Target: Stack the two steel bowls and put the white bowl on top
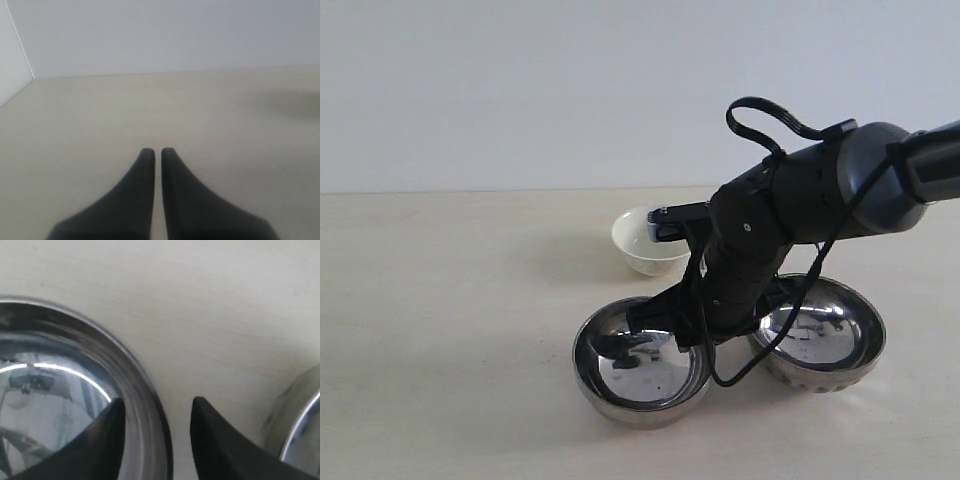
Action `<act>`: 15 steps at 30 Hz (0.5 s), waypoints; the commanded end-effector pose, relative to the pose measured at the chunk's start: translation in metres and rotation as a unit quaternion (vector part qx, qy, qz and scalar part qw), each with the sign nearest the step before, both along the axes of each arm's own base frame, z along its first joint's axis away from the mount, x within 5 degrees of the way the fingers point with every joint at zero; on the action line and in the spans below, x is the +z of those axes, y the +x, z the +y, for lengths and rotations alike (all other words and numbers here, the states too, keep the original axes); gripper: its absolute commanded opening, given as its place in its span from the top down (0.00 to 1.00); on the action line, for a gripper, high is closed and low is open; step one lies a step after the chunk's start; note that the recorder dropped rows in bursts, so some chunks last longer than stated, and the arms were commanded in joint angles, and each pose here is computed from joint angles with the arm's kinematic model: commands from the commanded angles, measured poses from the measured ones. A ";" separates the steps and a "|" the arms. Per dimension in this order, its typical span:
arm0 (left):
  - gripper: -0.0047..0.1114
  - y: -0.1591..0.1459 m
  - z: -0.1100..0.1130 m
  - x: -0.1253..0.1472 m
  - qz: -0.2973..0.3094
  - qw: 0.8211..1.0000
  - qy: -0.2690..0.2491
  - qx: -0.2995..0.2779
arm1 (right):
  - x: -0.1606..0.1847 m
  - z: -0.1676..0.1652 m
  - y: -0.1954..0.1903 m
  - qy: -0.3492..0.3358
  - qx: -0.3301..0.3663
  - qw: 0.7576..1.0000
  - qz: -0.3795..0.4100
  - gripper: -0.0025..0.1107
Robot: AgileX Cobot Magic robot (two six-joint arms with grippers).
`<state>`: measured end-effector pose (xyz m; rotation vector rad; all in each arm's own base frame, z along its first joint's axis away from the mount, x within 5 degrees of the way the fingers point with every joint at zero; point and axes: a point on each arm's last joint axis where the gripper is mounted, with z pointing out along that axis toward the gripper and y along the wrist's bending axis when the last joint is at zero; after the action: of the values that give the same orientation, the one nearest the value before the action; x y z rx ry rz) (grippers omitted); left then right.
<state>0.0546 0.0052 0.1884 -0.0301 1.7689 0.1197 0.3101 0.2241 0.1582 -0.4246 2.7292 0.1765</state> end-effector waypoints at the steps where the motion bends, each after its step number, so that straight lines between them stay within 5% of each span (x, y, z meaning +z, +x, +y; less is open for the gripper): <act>1: 0.92 0.000 0.000 -0.001 0.000 1.000 -0.007 0.001 | 0.003 0.000 0.003 0.002 0.006 1.000 -0.017 0.65; 15: 0.92 0.000 0.000 -0.001 0.000 1.000 -0.007 0.001 | 0.054 -0.003 0.005 0.023 0.025 0.995 -0.096 0.65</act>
<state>0.0546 0.0052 0.1884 -0.0301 1.7689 0.1197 0.3139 0.2243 0.1908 -0.4630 2.5819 0.2091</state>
